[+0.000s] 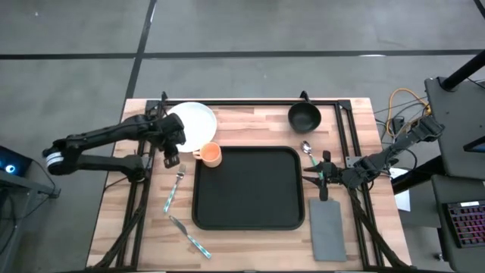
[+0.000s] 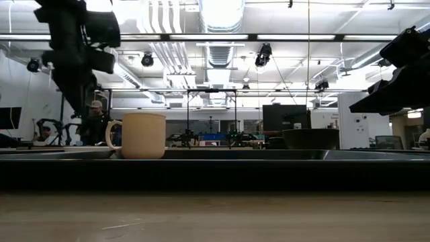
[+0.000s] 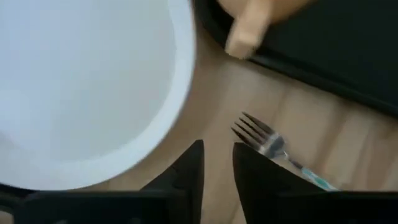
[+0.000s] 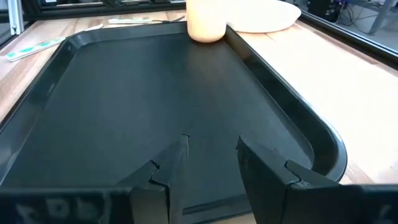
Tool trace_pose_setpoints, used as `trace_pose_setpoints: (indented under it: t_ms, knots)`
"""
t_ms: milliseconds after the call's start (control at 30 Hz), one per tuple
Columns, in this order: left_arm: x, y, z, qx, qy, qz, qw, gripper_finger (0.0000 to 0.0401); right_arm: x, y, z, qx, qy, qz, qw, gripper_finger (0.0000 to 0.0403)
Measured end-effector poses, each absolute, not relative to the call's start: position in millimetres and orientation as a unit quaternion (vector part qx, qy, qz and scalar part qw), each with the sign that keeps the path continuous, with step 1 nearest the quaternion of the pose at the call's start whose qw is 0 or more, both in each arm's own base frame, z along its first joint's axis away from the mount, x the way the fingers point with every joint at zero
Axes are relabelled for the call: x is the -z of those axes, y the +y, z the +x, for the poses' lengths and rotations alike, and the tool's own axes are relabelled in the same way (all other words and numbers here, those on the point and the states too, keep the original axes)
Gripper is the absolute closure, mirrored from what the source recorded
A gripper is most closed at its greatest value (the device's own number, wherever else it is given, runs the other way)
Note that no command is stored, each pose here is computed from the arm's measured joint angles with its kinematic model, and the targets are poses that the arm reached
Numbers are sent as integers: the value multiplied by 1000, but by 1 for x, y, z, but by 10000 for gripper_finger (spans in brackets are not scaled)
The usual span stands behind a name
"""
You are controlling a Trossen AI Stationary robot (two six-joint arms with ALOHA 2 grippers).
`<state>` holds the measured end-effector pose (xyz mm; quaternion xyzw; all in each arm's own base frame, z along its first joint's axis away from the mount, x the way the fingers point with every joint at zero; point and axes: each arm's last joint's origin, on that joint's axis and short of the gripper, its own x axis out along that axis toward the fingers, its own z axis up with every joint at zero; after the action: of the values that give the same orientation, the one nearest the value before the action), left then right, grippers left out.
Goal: Set up tray
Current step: Put the white plate on the black serving tray to the bottom right of the orange mug
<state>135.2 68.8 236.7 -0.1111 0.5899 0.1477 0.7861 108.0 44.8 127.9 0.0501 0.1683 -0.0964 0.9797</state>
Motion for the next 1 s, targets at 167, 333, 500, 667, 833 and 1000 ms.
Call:
trace_pose_setpoints:
  t_ms: [167, 333, 500, 667, 833, 1000]
  knots:
    - [-230, 77, 150, -160, 582, -120, 788, 321, -128, 45, 108, 95, 170, 38, 980, 275]
    - [-218, 83, 157, -193, 609, -124, 759, 320, -128, 45, 108, 94, 170, 35, 980, 275]
    - [-211, 90, 164, -245, 594, -114, 758, 320, -128, 45, 108, 94, 170, 34, 980, 275]
    - [-233, 114, 176, -352, 493, -113, 788, 320, -128, 45, 108, 94, 170, 35, 980, 275]
    - [-257, 138, 191, -420, 384, -180, 802, 320, -128, 45, 108, 94, 170, 37, 980, 275]
    - [-258, 160, 214, -484, 366, -203, 768, 320, -128, 45, 108, 94, 170, 37, 980, 275]
